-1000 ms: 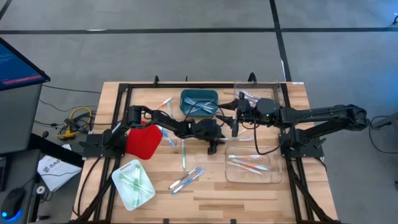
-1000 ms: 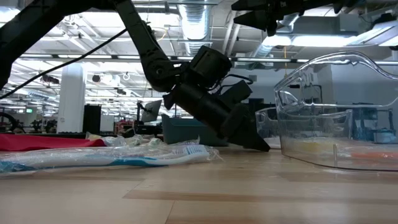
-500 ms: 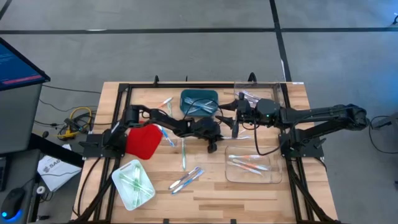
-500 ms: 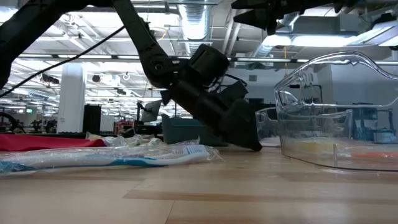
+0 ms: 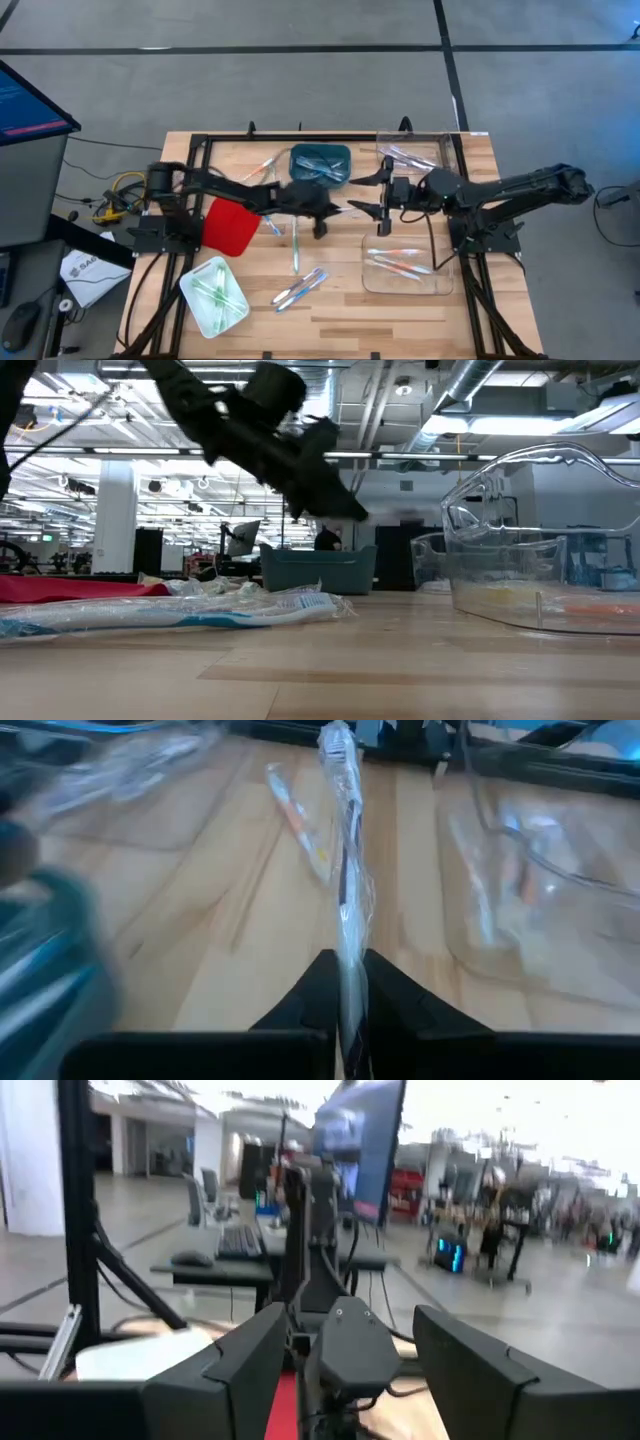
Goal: Pick & Place Toothbrushes
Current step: Put the purple toothbrush into the top transparent bin
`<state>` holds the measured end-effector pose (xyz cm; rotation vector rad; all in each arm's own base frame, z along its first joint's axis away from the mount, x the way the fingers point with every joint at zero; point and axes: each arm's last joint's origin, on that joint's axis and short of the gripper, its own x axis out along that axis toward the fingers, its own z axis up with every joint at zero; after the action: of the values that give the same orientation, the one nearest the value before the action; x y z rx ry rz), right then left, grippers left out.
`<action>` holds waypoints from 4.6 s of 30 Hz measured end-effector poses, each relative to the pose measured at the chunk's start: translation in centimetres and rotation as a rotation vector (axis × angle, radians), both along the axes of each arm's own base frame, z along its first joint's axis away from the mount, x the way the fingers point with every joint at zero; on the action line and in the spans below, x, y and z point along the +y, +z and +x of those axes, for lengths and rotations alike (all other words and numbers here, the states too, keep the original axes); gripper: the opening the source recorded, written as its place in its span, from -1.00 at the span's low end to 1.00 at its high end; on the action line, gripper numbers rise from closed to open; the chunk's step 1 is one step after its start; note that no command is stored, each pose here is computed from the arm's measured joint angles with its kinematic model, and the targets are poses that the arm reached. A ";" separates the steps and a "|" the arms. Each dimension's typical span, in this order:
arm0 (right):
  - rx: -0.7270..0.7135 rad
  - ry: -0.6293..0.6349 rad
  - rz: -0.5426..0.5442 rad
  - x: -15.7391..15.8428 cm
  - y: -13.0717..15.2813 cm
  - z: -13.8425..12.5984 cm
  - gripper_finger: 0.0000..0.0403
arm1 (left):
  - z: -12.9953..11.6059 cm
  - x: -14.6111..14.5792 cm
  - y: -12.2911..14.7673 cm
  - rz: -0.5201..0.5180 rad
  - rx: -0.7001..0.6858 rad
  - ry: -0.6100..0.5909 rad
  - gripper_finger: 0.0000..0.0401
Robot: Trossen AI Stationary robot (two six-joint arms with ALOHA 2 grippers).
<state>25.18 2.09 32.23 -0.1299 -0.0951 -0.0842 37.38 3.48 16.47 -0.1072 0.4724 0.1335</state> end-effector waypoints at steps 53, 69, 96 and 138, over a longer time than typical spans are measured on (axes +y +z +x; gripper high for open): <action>-0.422 -0.040 -0.115 1.0 4.2 6.4 0.07 | -13.5 -4.2 11.5 -0.117 -1.174 -0.386 -0.91; -0.187 0.125 -0.015 1.3 9.8 12.1 0.07 | -14.7 -4.3 12.9 -0.048 -1.237 -0.421 -0.91; 0.012 0.240 0.008 2.8 9.5 15.0 0.07 | -15.4 -5.0 12.5 -0.024 -1.224 -0.430 -0.91; 0.007 0.223 0.005 2.9 7.9 16.7 -0.40 | -14.9 -4.6 11.9 0.036 -1.149 -0.314 -0.91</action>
<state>41.83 5.01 40.11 -0.1136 -0.1015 0.1390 22.52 -1.13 28.33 -0.0581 -0.6613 -0.2317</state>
